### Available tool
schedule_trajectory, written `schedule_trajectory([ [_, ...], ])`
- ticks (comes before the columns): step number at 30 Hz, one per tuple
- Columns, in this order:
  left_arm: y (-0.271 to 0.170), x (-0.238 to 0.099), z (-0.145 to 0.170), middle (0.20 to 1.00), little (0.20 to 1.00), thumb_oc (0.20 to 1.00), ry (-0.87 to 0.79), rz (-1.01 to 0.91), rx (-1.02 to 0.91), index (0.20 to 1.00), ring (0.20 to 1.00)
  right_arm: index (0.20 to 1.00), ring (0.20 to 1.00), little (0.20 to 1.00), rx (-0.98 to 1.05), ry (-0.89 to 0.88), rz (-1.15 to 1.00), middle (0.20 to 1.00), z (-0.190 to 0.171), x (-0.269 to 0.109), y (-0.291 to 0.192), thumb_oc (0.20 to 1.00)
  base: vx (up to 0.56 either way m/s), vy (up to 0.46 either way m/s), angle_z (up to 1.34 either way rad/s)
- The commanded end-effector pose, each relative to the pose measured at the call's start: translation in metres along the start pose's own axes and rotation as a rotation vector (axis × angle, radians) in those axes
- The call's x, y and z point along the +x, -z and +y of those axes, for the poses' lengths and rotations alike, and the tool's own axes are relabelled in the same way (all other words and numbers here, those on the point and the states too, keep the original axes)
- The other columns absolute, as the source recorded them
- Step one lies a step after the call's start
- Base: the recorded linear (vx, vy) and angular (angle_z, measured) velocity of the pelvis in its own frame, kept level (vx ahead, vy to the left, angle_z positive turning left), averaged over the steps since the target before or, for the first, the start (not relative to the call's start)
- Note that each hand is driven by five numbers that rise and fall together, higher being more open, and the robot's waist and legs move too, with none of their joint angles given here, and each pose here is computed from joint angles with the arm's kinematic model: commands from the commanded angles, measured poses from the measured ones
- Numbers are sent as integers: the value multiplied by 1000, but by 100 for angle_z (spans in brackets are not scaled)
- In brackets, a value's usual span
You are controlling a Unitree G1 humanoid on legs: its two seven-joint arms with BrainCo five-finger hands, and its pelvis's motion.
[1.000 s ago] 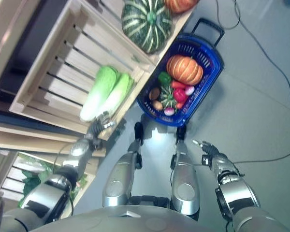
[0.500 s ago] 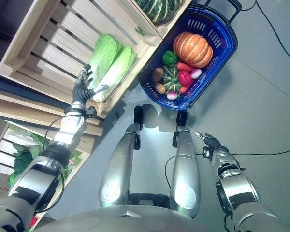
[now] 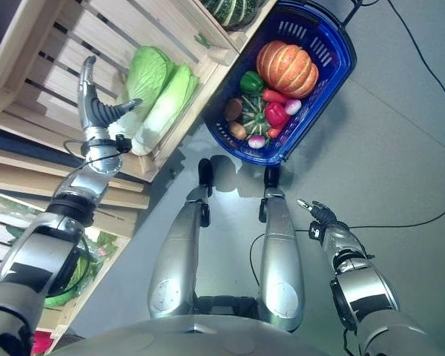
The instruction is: Pick up fruits and vegetables into the basket
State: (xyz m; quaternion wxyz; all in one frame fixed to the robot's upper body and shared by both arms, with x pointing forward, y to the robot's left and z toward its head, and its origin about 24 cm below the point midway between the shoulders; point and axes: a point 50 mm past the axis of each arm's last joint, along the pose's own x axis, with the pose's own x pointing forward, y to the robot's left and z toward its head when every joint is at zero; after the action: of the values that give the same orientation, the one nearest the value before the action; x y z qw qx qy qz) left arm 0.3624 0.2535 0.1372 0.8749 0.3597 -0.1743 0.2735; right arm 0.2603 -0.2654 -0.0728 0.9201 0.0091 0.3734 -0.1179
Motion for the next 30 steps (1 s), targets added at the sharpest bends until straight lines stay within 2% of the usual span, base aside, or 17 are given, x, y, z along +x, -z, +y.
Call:
schedule_trajectory([
  [1, 7, 18, 25, 1000, 1000, 1000, -95, -13, 159, 1000, 1000, 1000, 1000, 1000, -15, -6, 36, 1000, -3, -2, 12, 1000, 11, 6, -4],
  [7, 23, 28, 36, 1000, 1000, 1000, -95, 105, 261, 1000, 1000, 1000, 1000, 1000, -30, -15, 27, 1000, 0, 0, 3, 1000, 1, 14, -6],
  [14, 44, 23, 32, 1000, 1000, 1000, 45, 250, 337, 1000, 1000, 1000, 1000, 1000, -56, -21, 18, 1000, 3, 1, -8, 1000, 2, 24, -5],
  [20, 59, 15, 26, 1000, 1000, 1000, 148, 359, 343, 1000, 1000, 1000, 1000, 1000, -73, -24, 1, 1000, 1, 2, -17, 1000, -8, 24, -3],
  [30, 70, 8, 28, 1000, 1000, 1000, 169, 458, 308, 1000, 1000, 1000, 1000, 1000, -83, -25, -10, 1000, 1, 2, -27, 1000, -3, 7, -1],
])
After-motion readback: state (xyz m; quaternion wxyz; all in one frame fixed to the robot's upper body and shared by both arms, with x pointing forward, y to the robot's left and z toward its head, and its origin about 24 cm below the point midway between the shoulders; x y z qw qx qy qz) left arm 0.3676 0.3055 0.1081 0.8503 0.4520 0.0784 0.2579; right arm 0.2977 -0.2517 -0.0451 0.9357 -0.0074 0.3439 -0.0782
